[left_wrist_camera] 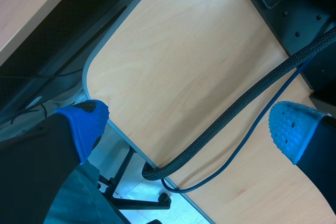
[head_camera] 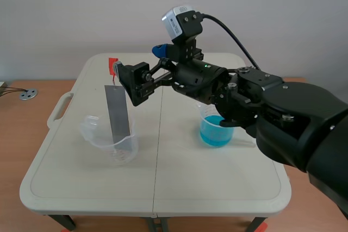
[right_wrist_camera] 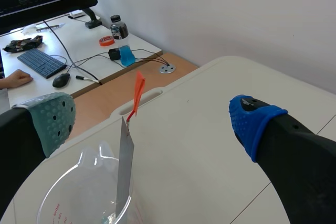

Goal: Hold the metal plate by the orange handle, dip it into the blue solution, take it out and point at it, then put the plate back in the beaker on the left.
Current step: 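Return to the home posture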

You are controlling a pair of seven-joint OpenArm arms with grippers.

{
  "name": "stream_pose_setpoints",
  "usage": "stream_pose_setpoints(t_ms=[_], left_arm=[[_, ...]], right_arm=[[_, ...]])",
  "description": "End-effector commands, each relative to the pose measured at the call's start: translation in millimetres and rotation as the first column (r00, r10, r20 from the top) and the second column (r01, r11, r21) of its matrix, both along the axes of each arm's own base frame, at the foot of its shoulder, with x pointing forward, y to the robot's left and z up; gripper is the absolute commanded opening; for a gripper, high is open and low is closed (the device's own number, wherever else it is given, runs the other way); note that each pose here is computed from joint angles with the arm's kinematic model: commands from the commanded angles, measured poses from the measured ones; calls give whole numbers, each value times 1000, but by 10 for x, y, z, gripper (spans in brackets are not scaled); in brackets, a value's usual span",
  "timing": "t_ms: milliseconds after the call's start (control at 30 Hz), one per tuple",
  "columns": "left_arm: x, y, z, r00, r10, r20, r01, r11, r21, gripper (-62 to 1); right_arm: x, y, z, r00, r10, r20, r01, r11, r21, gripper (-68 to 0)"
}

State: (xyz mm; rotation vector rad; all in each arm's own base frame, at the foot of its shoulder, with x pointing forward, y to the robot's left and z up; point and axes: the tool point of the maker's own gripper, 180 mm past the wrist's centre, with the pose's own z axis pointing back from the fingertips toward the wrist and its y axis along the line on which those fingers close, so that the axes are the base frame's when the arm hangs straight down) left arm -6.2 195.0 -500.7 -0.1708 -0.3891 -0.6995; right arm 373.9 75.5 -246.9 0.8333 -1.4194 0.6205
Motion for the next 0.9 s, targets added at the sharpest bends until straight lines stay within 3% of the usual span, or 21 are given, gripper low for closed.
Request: stream_pose_setpoints(t_ms=[0,67,167,500,667,867], left_arm=[[104,81,43,998,41,40,-42,999,14,14],[224,214,80,991,105,82,-109,993,37,14],[307,400,166,983,134,123,-144,987,74,14],[507,780,746,938,205,280,-243,964,106,14],[696,895,1155,890,226,395,-276,958,73,14],[1057,902,1673,805,230,547,-281,960,10,14]], right_arm=[[98,-17,226,999,-8,44,7,999,43,-44],[103,-42,242,999,-9,49,7,999,43,-43],[94,-101,301,998,-9,63,6,999,43,-43],[-156,-479,497,996,-2,89,-3,998,57,-43],[-295,-741,501,996,-24,91,21,999,36,-43],[-427,-1107,515,994,-74,84,74,997,7,-43]])
